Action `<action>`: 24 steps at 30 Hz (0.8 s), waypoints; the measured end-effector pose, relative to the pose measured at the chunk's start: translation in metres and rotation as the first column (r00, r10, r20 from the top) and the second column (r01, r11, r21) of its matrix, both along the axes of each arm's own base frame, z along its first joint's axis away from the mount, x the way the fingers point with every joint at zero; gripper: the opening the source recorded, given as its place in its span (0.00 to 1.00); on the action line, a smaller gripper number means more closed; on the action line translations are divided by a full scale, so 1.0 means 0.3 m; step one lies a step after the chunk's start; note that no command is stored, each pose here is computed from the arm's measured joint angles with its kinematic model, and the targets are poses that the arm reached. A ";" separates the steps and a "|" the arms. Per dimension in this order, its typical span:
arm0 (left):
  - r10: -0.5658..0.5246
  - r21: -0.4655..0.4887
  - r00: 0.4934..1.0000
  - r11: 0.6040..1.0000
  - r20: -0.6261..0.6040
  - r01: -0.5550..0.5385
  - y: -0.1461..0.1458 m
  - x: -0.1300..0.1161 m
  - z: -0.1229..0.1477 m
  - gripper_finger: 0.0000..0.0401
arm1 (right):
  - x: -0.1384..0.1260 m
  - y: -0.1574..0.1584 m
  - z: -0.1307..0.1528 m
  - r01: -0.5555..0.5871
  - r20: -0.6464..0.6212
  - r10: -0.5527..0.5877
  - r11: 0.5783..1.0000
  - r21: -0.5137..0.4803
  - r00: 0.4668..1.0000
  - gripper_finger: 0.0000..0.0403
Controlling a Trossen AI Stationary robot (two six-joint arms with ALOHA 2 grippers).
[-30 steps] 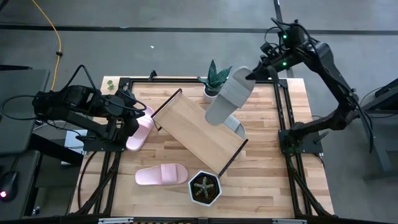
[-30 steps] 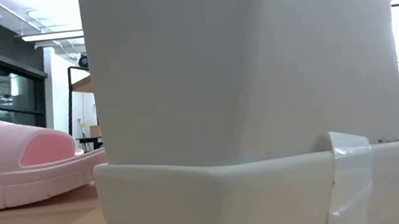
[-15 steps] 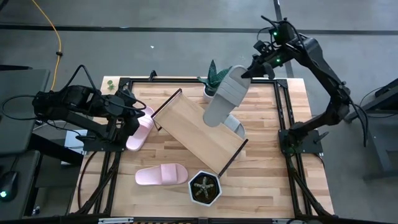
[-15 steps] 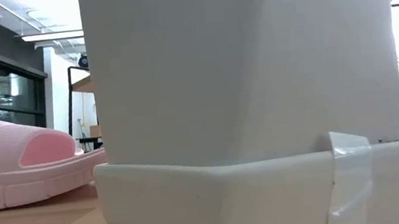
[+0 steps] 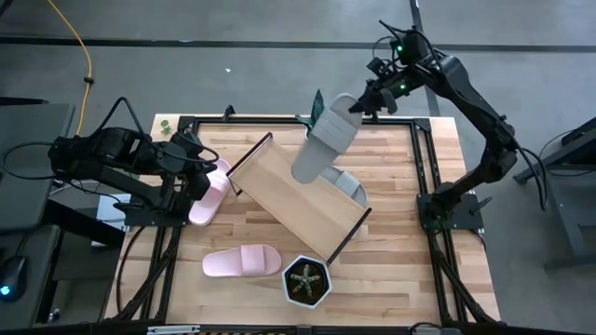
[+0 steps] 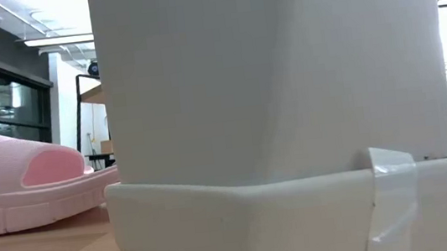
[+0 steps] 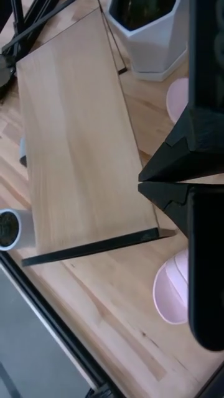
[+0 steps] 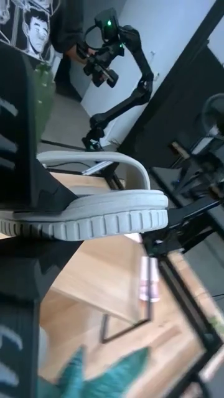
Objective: Pick and place slides into the shelf
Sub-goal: Put the bottom gray slipper on the shelf
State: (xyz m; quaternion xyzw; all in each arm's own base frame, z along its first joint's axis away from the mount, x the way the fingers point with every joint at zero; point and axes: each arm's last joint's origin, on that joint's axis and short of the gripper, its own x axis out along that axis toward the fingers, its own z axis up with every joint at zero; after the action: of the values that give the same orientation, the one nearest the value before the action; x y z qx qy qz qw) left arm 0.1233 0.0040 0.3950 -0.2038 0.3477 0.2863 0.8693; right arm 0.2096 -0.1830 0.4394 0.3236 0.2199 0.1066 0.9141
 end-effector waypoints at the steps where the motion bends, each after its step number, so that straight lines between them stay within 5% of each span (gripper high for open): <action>1: 0.001 0.002 1.000 1.000 0.000 -0.001 0.000 0.000 0.000 0.00 | -0.005 0.015 0.002 0.003 -0.018 -0.003 1.000 0.002 1.000 0.02; 18: 0.001 0.003 1.000 1.000 0.000 -0.001 0.000 0.000 0.000 0.00 | -0.089 0.231 0.116 0.128 -0.042 -0.134 0.985 -0.116 0.990 0.01; 24: 0.004 0.001 1.000 1.000 0.014 -0.004 0.000 0.003 0.003 0.00 | -0.138 0.265 -0.018 0.190 0.006 -0.190 0.982 -0.025 0.982 0.01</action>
State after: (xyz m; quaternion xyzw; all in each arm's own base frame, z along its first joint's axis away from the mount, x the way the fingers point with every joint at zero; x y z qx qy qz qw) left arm 0.1242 0.0040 0.3959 -0.2061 0.3411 0.2866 0.8712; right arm 0.1682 -0.1035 0.4339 0.3314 0.1879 0.0167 0.9244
